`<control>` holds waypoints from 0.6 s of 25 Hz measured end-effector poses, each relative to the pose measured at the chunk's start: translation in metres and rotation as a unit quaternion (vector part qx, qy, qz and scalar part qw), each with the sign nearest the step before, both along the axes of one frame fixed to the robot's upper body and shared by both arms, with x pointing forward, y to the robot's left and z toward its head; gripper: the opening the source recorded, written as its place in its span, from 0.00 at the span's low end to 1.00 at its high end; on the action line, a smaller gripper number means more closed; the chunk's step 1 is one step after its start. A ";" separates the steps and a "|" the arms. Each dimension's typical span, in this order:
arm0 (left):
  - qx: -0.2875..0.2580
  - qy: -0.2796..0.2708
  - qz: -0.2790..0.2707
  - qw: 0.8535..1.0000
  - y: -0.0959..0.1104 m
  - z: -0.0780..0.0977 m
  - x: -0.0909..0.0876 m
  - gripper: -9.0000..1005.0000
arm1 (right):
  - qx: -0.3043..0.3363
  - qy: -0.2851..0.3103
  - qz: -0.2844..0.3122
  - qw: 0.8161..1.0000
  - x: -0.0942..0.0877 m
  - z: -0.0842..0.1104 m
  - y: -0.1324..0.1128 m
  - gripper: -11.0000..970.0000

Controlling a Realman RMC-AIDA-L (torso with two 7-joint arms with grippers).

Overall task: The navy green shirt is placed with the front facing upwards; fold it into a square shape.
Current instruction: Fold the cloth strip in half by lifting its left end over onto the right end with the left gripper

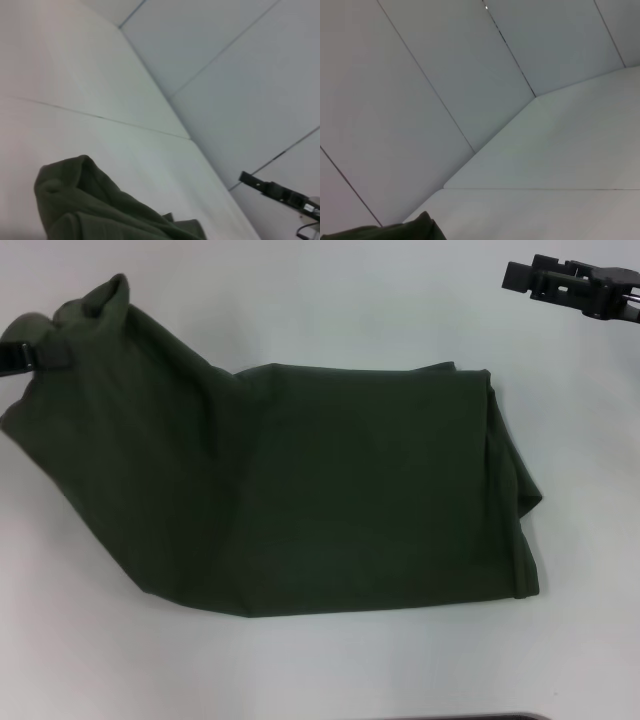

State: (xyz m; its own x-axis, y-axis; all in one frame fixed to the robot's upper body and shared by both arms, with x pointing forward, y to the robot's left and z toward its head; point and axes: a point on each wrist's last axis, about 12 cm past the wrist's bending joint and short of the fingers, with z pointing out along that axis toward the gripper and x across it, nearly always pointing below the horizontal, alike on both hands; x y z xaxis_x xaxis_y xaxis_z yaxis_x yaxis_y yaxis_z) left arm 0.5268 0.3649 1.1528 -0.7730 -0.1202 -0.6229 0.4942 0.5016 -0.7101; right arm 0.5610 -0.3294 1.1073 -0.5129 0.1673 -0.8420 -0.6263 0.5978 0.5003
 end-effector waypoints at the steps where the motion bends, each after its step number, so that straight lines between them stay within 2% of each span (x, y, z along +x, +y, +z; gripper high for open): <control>1: -0.004 -0.003 -0.003 1.000 -0.002 0.001 0.000 0.04 | 0.000 0.000 0.000 1.000 0.000 0.000 0.000 0.93; 15: -0.069 -0.046 -0.054 0.995 -0.060 0.003 0.016 0.04 | 0.002 -0.004 -0.003 1.000 0.002 0.003 -0.002 0.94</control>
State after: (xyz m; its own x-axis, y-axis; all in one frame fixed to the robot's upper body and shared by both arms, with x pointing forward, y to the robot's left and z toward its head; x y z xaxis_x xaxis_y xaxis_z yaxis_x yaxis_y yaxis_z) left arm 0.5424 0.3050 1.1559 -0.7269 -0.1297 -0.6744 0.6053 0.3431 -0.7183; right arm 0.5629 -0.3316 1.1102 -0.5052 0.1738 -0.8453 -0.6261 0.6004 0.4976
